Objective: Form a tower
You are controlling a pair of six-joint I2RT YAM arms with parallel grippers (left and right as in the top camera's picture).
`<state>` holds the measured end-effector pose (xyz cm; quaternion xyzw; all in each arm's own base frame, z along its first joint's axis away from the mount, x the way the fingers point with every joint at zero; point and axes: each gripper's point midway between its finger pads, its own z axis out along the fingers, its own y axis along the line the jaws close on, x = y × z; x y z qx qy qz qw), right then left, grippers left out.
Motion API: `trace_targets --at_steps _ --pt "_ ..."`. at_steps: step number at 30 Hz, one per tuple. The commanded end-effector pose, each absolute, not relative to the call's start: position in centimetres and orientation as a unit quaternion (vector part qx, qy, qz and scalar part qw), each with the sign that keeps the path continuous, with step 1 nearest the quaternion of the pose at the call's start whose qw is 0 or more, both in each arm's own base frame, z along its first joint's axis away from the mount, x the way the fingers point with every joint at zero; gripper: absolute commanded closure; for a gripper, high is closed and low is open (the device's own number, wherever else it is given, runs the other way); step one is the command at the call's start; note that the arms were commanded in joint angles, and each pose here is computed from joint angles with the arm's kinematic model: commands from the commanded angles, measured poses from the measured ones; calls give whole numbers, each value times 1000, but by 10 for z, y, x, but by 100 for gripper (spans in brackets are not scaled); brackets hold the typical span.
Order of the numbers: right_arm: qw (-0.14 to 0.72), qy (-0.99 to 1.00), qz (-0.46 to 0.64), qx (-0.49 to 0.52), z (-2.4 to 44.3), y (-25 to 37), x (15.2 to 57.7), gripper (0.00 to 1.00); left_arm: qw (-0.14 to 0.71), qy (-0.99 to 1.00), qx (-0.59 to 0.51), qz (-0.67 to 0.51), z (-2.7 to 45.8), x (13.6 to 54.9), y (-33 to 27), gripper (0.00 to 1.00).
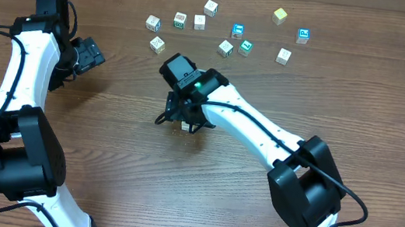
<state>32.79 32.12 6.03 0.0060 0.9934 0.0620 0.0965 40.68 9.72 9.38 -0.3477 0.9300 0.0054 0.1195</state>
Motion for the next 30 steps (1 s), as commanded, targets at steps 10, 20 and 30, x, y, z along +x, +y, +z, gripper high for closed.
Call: trace_targets --at_steps 10,20,30 --pt "91 995 5 33 32 307 323 33 121 932 -341 5 94 409 97 0" --pt "88 996 1 32 19 304 320 39 121 932 -341 5 94 409 97 0" --pt "96 995 11 32 20 308 324 50 121 932 -341 5 94 409 97 0"
